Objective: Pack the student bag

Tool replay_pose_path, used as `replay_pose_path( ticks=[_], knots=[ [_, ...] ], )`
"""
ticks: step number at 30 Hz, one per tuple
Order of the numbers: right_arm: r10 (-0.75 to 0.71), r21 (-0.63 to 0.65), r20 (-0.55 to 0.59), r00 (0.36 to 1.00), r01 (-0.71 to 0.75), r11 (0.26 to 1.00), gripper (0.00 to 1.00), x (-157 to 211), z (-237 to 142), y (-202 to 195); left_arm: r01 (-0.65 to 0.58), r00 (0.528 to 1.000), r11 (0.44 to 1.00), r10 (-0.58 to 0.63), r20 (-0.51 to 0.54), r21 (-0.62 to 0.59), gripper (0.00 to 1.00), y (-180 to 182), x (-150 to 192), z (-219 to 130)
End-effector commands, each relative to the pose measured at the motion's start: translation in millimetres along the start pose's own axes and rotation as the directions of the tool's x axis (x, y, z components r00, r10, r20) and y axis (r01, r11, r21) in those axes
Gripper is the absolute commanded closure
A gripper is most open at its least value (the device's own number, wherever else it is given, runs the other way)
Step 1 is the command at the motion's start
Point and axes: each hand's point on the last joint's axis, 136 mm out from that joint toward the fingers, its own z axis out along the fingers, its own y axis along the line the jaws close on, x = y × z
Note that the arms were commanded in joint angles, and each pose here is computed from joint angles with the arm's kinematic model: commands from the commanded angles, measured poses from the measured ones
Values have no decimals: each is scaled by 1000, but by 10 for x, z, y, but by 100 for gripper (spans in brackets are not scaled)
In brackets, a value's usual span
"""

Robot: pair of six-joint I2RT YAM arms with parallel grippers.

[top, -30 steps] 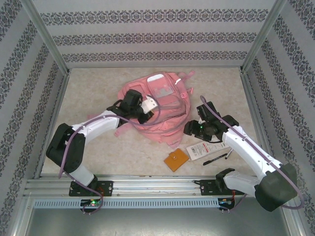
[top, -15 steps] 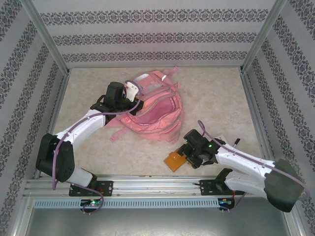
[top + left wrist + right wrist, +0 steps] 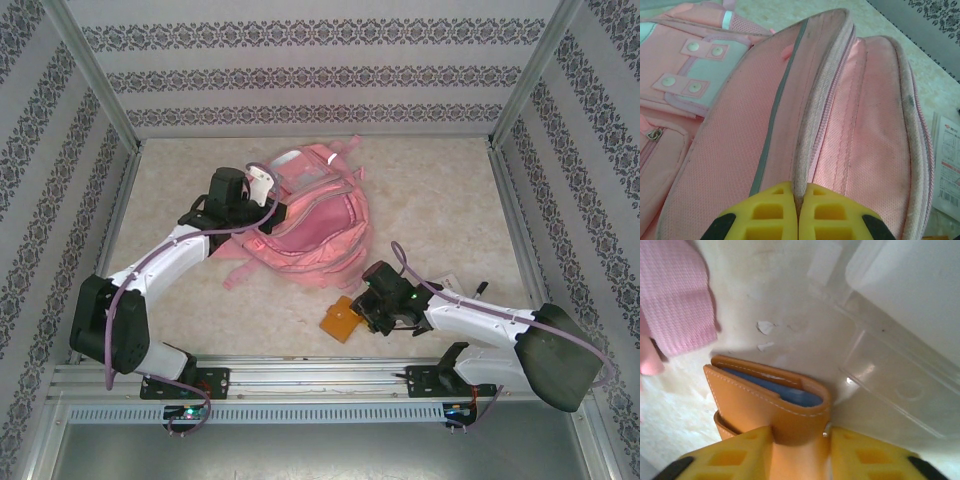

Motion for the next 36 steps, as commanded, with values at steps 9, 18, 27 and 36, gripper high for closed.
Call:
replay_pose_path(
  ticks=[9,18,27,36],
  knots=[
    [-50,-63,51,997,53,997,100,-57,-39,130,7,997,999,-10,76,32,100,43,-176,-168],
    [-100,-201,127,987,125,972,100,-101,-537,518,50,986,994,-65,156,98,100,-16,-442,-339],
    [-97,-468,37,995,103,878,100,-171,-1077,1627,101,973,980,-133,188,172,100,-88,-587,-413],
    [-139,-525,69,988,155,837,100,-424,-913,2560,93,973,973,-133,187,210,100,-185,-630,-480]
  ],
)
